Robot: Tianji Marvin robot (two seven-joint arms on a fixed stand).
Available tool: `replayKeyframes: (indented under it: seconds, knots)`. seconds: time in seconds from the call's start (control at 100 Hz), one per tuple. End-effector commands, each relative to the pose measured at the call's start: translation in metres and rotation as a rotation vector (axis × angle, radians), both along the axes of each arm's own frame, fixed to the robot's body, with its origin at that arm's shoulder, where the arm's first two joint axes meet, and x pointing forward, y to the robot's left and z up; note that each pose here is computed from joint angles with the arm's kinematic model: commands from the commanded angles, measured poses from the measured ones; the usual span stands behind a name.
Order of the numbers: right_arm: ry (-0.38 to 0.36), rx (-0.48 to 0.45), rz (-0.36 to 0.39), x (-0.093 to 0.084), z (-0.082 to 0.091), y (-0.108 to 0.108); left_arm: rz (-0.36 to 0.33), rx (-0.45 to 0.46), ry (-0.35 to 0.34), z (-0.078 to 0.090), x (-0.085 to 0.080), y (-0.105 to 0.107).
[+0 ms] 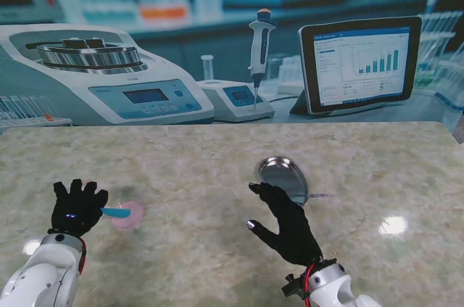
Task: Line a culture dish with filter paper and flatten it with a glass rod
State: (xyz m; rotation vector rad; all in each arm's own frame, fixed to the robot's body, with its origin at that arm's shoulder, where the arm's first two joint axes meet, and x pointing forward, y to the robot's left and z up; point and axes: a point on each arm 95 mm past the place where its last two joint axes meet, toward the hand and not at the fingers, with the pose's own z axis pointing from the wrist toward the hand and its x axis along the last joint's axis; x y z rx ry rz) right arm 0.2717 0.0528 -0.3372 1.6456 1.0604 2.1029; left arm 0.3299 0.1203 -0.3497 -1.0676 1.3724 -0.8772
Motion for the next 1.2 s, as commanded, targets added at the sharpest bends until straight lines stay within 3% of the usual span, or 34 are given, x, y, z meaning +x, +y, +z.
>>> replayKeyframes:
  seconds: [0.0, 0.64, 1.19]
  knots:
    - [0.008, 0.007, -0.003, -0.003, -0.001, 0.001, 0.005, 0.001, 0.005, -0.002, 0.001, 0.001]
    - [0.008, 0.007, -0.007, -0.002, -0.001, 0.000, 0.005, 0.002, 0.003, -0.010, 0.015, -0.008]
    - [0.010, 0.005, -0.006, -0.002, -0.001, 0.000, 0.010, 0.014, 0.024, -0.012, 0.015, -0.009]
